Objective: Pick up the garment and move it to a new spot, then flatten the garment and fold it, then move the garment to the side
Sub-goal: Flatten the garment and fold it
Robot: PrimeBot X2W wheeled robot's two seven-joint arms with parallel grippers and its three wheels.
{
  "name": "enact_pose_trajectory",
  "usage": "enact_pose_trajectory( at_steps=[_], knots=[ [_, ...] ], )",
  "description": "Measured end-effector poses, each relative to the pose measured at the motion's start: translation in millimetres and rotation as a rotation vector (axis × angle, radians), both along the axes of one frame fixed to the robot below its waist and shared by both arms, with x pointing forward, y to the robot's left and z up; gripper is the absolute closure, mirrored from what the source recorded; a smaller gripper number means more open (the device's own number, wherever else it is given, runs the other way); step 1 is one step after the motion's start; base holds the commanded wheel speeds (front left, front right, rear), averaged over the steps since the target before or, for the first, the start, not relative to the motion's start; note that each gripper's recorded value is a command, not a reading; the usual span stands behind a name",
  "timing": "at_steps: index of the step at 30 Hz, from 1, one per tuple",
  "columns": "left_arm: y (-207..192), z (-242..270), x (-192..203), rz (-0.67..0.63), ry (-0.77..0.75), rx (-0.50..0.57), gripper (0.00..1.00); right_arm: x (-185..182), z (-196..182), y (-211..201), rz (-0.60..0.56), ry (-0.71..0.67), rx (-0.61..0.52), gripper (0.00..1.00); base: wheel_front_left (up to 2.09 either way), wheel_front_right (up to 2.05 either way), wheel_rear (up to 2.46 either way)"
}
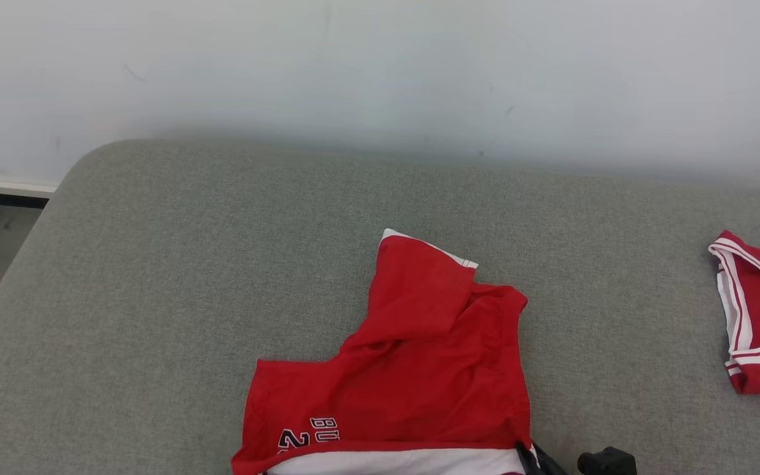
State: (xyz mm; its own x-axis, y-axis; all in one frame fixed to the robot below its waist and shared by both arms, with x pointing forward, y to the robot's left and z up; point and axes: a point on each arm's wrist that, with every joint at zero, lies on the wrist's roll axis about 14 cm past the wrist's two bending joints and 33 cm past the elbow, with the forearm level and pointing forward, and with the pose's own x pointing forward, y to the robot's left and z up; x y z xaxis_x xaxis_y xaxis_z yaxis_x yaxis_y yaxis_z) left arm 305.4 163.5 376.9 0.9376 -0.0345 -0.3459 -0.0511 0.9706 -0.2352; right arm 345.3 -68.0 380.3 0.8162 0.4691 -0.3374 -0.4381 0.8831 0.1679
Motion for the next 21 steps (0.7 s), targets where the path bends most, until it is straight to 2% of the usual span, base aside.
enact_pose_trajectory(
  at_steps=[5, 9, 14, 17, 21],
  knots=[
    [-0.3, 9.4, 4.8, 0.005, -0.033, -0.015, 1.00, 5.2, 14.0, 3.8, -0.003, -0.039, 0.028, 1.00, 0.00, 0.00, 0.00],
    [2.0, 20.0, 0.3, 0.021, -0.075, -0.016, 1.00, 4.3, 29.9, -3.5, -0.058, -0.075, 0.091, 1.00, 0.00, 0.00, 0.00],
    [-4.5, 33.1, 4.3, -0.019, -0.124, 0.004, 1.00, 2.4, 36.9, -11.8, -0.074, -0.101, 0.100, 1.00, 0.00, 0.00, 0.00],
    [-13.9, 53.5, 27.5, -0.079, -0.188, 0.020, 1.00, 15.7, 46.5, -15.7, -0.105, -0.122, 0.136, 1.00, 0.00, 0.00, 0.00],
    [-29.1, 98.7, 80.1, -0.210, -0.289, 0.091, 1.00, 60.0, 76.8, -16.8, -0.112, -0.190, 0.158, 1.00, 0.00, 0.00, 0.00]
  ],
)
